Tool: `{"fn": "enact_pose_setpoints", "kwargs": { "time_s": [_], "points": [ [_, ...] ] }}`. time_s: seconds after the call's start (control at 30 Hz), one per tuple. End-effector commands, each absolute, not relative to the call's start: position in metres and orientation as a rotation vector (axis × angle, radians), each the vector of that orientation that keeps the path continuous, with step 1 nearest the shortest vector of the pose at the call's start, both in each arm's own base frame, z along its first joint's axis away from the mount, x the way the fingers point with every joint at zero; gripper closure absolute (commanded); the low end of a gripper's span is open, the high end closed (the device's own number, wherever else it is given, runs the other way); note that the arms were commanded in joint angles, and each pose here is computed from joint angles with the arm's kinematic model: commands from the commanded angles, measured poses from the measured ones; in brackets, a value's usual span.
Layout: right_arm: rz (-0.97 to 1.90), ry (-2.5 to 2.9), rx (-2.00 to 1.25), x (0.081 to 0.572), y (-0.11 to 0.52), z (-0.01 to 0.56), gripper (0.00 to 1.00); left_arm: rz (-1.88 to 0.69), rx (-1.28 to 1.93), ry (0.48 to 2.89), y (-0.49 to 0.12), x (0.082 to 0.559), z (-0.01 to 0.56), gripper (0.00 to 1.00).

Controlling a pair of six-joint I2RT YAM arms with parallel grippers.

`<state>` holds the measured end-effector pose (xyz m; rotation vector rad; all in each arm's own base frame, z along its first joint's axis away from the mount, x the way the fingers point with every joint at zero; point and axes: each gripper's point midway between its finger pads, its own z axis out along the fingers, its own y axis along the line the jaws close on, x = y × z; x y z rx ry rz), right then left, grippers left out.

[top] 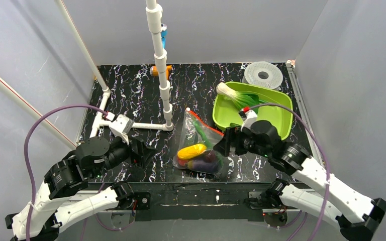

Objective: Place the food in the zip-top bag and seal the zipper
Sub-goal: Reset both arms

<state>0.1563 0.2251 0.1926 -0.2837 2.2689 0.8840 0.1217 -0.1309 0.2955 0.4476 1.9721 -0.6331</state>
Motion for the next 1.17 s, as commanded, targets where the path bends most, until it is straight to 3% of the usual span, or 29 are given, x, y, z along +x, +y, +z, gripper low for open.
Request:
{"fn": "enact_pose_setpoints", "kwargs": {
  "time_s": [0.0, 0.17, 0.43, 0.6, 1.13],
  "points": [
    [0.873, 2.043, -0.306, 0.158, 0.204, 0.252, 0.02, -0.688, 0.389, 1.88, -0.122, 0.119, 0.324, 0.2],
    [0.727, 1.889, -0.203, 0.157, 0.15, 0.305, 0.02, -0.651, 0.309, 1.768, -0.094, 0.12, 0.352, 0.02],
    [0.531, 1.674, 0.021, 0.142, 0.054, 0.369, 0.02, -0.65, 0.135, 1.478, -0.027, 0.106, 0.424, 0.02],
    [0.552, 1.565, 0.082, 0.122, 0.021, 0.397, 0.02, -0.72, 0.078, 1.314, 0.0, 0.088, 0.455, 0.02],
    [0.526, 1.59, 0.22, 0.111, -0.009, 0.396, 0.02, -0.757, 0.068, 1.282, 0.006, 0.08, 0.469, 0.02]
  ]
}}
